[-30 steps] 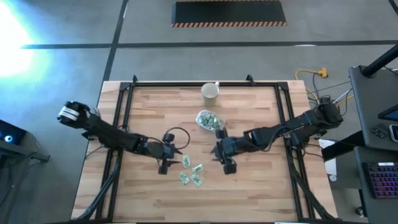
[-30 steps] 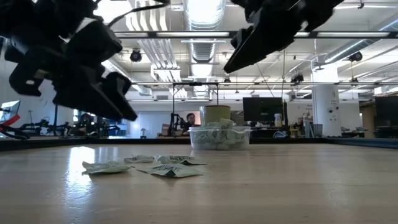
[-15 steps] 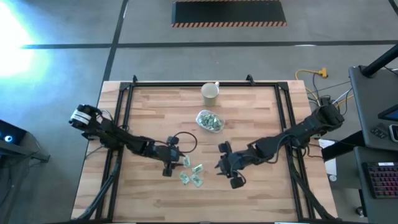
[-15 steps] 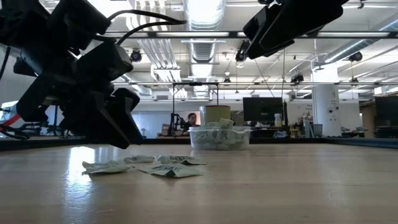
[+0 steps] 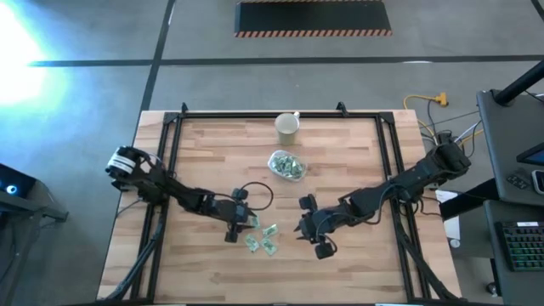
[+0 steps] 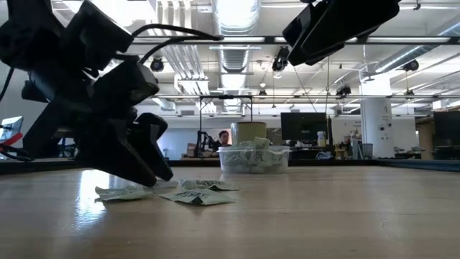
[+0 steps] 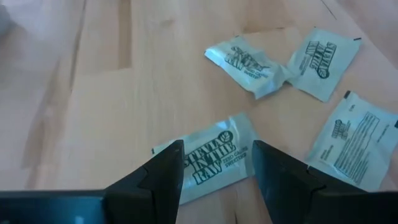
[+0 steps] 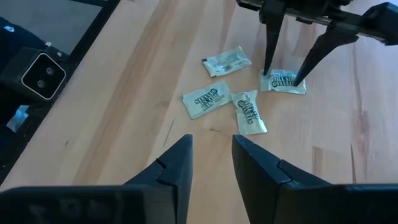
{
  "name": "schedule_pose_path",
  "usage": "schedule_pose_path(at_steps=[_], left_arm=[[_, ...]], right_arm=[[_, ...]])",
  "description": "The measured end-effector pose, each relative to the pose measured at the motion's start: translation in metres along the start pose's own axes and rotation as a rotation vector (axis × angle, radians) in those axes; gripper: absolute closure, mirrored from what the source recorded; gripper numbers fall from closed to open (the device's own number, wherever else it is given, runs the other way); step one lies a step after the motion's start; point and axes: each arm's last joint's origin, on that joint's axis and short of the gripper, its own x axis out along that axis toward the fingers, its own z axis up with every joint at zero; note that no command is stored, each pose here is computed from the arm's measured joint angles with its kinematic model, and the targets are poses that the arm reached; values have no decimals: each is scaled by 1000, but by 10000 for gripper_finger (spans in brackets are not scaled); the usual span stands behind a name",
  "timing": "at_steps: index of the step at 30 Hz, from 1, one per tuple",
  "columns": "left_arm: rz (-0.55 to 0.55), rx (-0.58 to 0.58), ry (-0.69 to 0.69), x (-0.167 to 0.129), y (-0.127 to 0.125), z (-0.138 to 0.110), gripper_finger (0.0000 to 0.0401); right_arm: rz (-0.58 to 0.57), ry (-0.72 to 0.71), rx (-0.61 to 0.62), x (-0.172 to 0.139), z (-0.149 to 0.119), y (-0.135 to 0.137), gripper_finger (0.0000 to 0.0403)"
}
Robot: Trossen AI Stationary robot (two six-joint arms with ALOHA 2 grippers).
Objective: Pick and place items into bin
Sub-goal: Put the green stevia packet into the transparent bin
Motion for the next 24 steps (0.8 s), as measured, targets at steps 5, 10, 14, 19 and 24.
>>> schedule_pose_path(at_steps=[5, 10, 14, 19, 24], left_arm=[[-2, -5, 5, 4, 2, -2, 228], [2, -8, 11, 4, 4, -3, 228], [3, -4, 13, 3, 4, -3, 234], [2, 12, 16, 3, 4, -3, 268], [-11, 18, 17, 3, 3, -3, 308]], right_arm=[[0, 2, -1, 0, -1, 0, 306], [0, 5, -4, 1, -2, 0, 313], [-1, 7, -4, 1, -2, 0, 318], [-1, 10, -5, 1, -3, 0, 324], [-1, 13, -4, 2, -5, 0, 326]])
